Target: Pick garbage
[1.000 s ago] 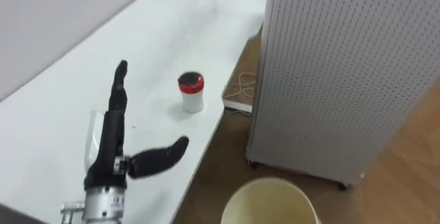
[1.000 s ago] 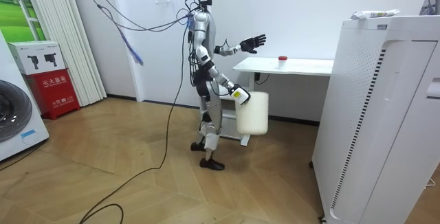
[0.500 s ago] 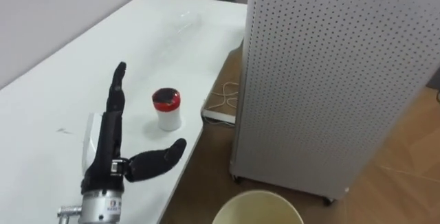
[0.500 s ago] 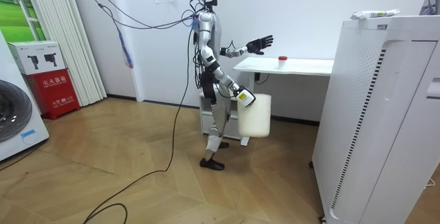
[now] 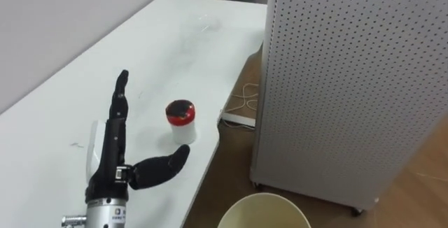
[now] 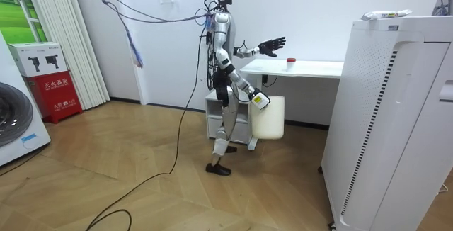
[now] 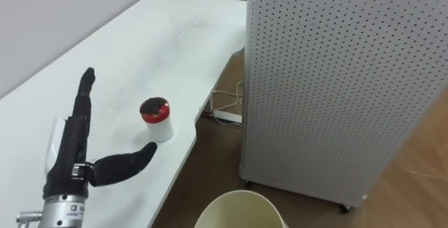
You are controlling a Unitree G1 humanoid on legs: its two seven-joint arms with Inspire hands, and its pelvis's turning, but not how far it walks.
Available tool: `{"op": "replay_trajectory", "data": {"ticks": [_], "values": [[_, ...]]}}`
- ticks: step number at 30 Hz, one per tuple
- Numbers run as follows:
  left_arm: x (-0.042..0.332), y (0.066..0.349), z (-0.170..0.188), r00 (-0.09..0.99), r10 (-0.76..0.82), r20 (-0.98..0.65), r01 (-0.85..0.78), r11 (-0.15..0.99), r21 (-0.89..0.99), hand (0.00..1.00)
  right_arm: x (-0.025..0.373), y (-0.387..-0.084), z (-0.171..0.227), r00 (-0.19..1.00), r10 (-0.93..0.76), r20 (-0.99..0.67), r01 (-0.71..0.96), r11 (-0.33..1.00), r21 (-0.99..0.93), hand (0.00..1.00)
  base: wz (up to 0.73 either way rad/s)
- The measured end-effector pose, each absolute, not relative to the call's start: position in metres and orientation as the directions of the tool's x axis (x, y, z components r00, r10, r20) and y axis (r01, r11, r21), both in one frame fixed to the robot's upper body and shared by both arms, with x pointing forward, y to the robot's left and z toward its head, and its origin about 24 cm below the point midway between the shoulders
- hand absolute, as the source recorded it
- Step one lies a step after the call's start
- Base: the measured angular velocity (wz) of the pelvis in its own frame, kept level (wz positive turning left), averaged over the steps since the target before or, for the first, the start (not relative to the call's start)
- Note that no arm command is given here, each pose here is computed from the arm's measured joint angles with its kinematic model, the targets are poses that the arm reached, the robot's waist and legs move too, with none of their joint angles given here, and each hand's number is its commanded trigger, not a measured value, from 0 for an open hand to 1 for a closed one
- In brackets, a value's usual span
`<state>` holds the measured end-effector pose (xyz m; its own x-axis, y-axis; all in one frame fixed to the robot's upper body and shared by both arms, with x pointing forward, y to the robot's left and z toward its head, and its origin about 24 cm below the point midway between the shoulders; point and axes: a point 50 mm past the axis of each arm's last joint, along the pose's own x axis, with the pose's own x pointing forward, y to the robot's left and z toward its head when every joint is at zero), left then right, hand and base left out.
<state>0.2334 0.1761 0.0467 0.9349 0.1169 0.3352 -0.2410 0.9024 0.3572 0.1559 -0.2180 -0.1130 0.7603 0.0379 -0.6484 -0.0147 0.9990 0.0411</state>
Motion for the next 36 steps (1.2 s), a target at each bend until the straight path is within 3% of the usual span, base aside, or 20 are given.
{"op": "replay_trajectory", "data": {"ticks": [9, 19, 36], "values": [[0.231, 0.178, 0.044, 0.935, 0.135, 0.327, -0.255, 0.899, 0.356, 0.0, 0.155, -0.219, -0.113, 0.759, 0.025, -0.65, -0.005, 0.999, 0.032, 1.0, -0.09], [0.229, 0.178, 0.021, 0.971, 0.159, 0.178, -0.208, 0.931, 0.3, 0.0, 0.16, -0.214, -0.109, 0.778, -0.009, -0.628, 0.015, 1.0, 0.004, 1.0, -0.02], [0.229, 0.184, -0.002, 0.976, 0.219, -0.005, -0.217, 0.97, 0.114, 0.0, 0.155, -0.198, -0.115, 0.739, 0.107, -0.665, -0.086, 0.994, 0.064, 1.0, 0.0]]}}
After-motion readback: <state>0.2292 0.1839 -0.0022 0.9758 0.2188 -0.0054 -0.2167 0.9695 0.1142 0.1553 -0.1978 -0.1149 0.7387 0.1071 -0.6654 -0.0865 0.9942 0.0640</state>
